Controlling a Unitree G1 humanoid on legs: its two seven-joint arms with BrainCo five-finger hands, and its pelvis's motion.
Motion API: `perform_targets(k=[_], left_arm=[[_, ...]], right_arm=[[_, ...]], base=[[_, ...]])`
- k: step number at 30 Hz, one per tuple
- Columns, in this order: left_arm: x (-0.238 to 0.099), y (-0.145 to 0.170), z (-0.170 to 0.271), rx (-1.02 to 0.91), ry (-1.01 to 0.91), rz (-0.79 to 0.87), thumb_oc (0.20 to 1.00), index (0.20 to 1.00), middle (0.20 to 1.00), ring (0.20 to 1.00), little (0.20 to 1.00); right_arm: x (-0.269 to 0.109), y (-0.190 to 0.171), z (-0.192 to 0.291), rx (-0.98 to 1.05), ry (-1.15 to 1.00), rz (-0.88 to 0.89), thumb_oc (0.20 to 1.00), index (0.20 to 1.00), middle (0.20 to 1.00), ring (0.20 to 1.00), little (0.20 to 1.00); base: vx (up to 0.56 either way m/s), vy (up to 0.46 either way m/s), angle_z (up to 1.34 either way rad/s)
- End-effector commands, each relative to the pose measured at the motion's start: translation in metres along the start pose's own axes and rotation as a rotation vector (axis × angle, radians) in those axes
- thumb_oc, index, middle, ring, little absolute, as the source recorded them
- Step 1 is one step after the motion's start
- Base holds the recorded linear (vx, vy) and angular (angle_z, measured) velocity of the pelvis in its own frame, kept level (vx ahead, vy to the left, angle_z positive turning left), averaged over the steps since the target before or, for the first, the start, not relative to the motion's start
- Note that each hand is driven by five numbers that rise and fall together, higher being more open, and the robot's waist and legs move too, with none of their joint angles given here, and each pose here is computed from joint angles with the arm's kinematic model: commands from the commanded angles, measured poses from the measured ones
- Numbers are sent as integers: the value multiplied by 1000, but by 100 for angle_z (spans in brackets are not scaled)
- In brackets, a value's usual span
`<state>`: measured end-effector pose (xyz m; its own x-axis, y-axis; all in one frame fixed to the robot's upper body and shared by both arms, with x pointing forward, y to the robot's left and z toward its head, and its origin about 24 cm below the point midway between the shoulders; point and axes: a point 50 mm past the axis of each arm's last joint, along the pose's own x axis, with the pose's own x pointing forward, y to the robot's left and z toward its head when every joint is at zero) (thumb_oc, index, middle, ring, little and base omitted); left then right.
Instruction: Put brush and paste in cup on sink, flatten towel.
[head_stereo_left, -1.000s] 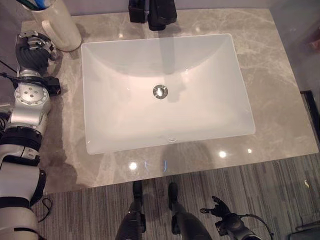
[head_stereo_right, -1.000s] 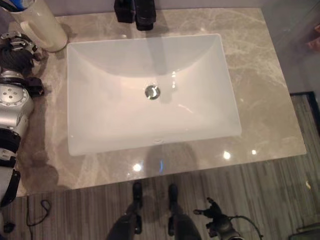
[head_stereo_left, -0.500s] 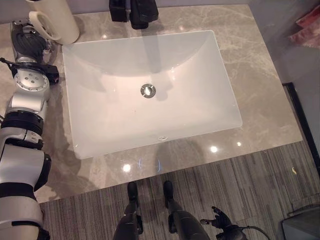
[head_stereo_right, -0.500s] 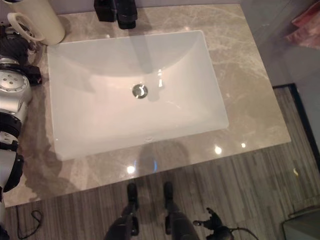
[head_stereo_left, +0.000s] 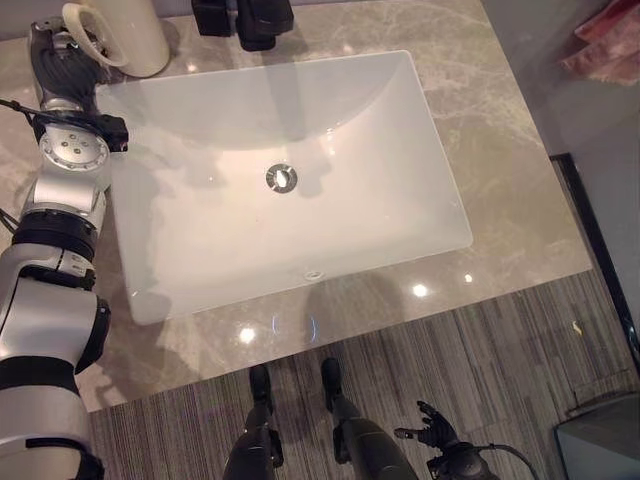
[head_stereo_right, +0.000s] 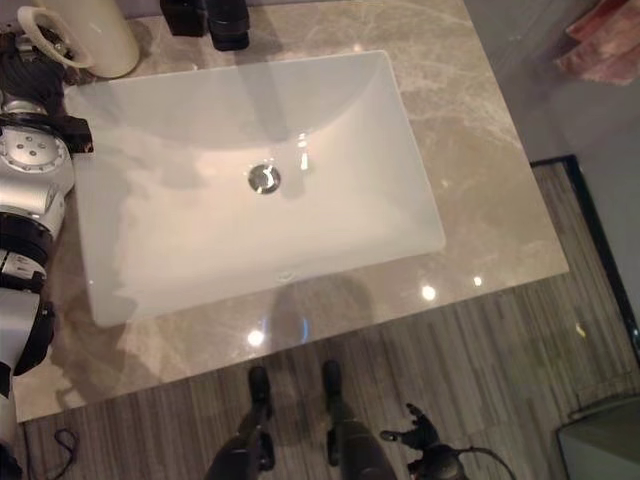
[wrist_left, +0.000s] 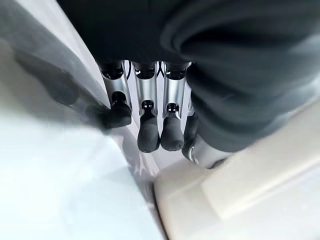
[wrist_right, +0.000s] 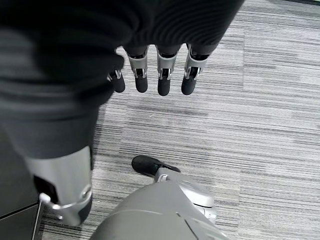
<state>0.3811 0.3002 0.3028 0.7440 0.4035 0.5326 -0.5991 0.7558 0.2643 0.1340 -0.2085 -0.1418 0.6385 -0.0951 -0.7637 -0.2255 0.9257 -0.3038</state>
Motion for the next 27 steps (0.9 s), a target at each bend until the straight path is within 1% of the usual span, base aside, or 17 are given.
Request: perform_targets(k=[1,6,10,11,12,16,21,26,27], left_arm=[[-7,-18,-18,50,90,-39,200,200,200,200,200],[-8,-16,-22,45,127,50,200,200,200,200,200],[-10,-14,-23,41,120,141,200,200,200,200,200],[-10,-14,-23,41,119,142,200,200,200,200,200],[-13,-8,-26,27,114,202,200,200,200,200,200],[-19,2,-35,20,119,264,200,200,200,200,200],[-35,25,-64,43,164,324,200,200,200,200,200],[-51,34,-81,28,168,333,200,200,200,200,200],[-63,35,-86,-3,148,314,200,200,200,200,200]], right_arm=[[-3,-15,-5,-15,1,-33,1000,1000,1000,1000,1000],[-3,-12,-5,-17,1,-37,1000,1000,1000,1000,1000],[-2,-8,-5,-26,2,-38,1000,1000,1000,1000,1000],[-2,-8,-5,-26,1,-38,1000,1000,1000,1000,1000],[-2,-7,-6,-32,7,-41,1000,1000,1000,1000,1000],[-3,-7,-8,-47,16,-45,1000,1000,1000,1000,1000],[-6,-8,-22,-64,74,-55,1000,1000,1000,1000,1000],[-9,-11,-32,-70,111,-61,1000,1000,1000,1000,1000],[-10,-13,-33,-66,116,-65,1000,1000,1000,1000,1000]], base=[[0,0,0],[0,0,0],[4,-8,-1],[32,-35,-3],[34,-35,-2],[32,-46,-1],[74,-50,11],[36,-18,12],[19,-29,9]])
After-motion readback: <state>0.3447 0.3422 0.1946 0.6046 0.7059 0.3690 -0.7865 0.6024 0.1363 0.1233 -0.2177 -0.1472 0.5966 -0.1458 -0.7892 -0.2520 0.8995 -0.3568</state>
